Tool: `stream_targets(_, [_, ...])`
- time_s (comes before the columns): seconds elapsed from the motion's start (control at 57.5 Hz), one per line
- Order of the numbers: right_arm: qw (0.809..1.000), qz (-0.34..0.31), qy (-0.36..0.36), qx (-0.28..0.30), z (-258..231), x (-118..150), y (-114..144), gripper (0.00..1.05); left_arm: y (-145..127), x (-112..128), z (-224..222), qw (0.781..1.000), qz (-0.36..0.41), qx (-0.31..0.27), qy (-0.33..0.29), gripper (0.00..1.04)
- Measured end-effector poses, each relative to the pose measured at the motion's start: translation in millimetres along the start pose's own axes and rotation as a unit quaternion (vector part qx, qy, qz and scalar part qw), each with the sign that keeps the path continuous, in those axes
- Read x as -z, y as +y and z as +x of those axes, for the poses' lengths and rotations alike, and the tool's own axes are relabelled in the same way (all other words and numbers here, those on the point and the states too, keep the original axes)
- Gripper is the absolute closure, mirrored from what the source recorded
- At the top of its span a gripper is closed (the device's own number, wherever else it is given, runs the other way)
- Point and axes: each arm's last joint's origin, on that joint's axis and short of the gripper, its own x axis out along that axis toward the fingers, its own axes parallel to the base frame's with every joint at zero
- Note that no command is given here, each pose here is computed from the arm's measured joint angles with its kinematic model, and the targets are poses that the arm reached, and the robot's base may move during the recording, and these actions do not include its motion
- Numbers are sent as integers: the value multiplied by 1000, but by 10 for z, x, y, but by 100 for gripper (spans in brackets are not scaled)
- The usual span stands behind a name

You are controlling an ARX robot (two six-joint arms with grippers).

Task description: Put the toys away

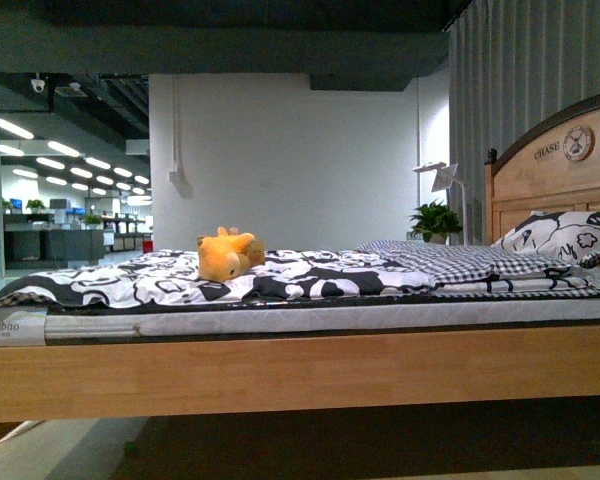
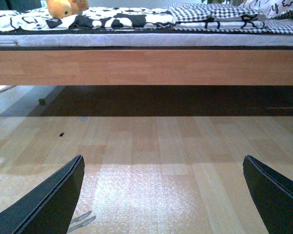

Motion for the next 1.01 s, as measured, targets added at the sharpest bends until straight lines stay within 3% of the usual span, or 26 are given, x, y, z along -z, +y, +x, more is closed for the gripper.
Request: stream_targets(1.008, [1000, 0, 0, 0, 0, 0, 0, 7, 0, 0, 0, 1000, 0, 0, 0, 6])
